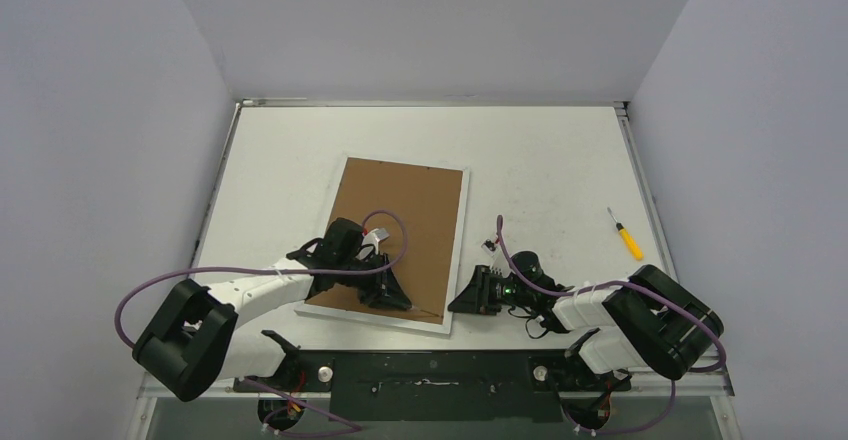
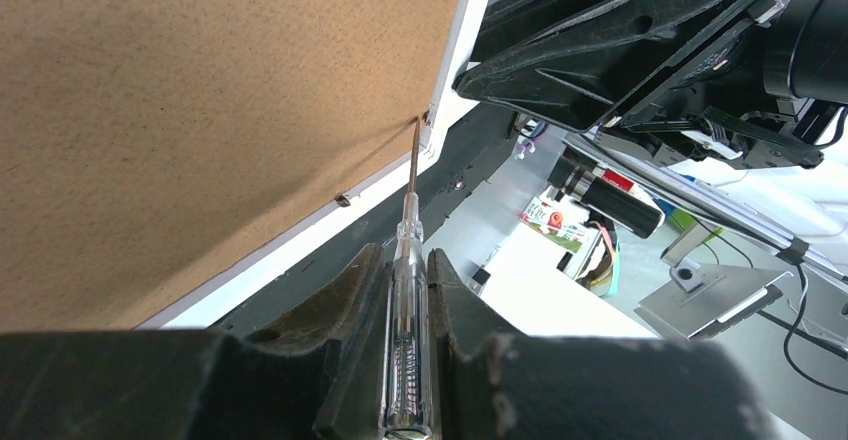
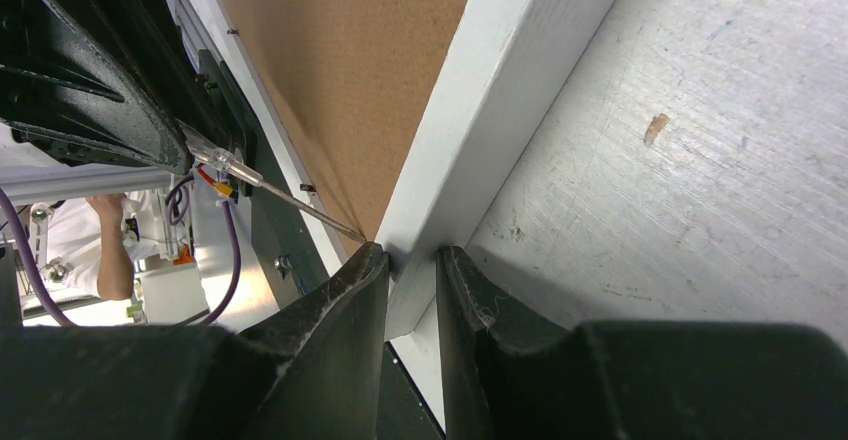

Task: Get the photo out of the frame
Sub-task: Release the photo frame item from the photo frame.

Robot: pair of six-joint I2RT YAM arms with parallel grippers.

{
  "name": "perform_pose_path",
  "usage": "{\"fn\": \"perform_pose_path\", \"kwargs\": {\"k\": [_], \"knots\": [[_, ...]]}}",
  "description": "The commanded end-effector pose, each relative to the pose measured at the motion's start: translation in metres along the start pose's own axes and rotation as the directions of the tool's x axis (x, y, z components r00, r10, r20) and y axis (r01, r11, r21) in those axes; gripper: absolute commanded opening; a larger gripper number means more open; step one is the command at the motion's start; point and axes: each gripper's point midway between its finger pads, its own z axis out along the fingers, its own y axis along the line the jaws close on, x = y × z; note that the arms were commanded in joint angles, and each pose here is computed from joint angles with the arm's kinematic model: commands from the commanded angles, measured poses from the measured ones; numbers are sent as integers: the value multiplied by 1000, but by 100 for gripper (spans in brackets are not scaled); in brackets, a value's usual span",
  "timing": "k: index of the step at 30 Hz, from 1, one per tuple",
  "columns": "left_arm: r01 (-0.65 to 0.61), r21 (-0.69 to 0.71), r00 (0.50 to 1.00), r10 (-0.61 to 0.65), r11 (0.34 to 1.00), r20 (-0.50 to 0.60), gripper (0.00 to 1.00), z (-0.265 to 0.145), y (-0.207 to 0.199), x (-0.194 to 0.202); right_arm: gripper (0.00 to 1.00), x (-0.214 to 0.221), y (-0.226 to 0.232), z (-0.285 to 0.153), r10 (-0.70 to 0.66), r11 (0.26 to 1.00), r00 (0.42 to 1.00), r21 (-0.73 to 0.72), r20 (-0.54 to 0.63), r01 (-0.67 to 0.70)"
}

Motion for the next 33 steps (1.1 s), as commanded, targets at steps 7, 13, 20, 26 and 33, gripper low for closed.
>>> {"fn": "perform_pose_path", "kwargs": {"k": [7, 13, 20, 26, 33], "knots": [[-42, 33, 999, 42, 999, -1, 0, 1, -10, -3, 23, -6, 3, 4, -42, 999, 999, -3, 19, 42], [-41, 37, 999, 41, 998, 0, 0, 3, -10, -4, 23, -5, 4, 4, -43, 999, 999, -5, 17, 43], [-42, 38, 999, 42, 998, -4, 0, 4, -11, -4, 23, -5, 4, 4, -43, 999, 999, -4, 18, 43], [-41, 40, 999, 42, 998, -5, 0, 5, -11, -4, 23, -5, 4, 4, -43, 999, 999, -5, 18, 43], [-35, 51, 999, 36, 998, -3, 0, 8, -12, -3, 23, 1, 10, 4, -51, 998, 999, -26, -3, 51]]}}
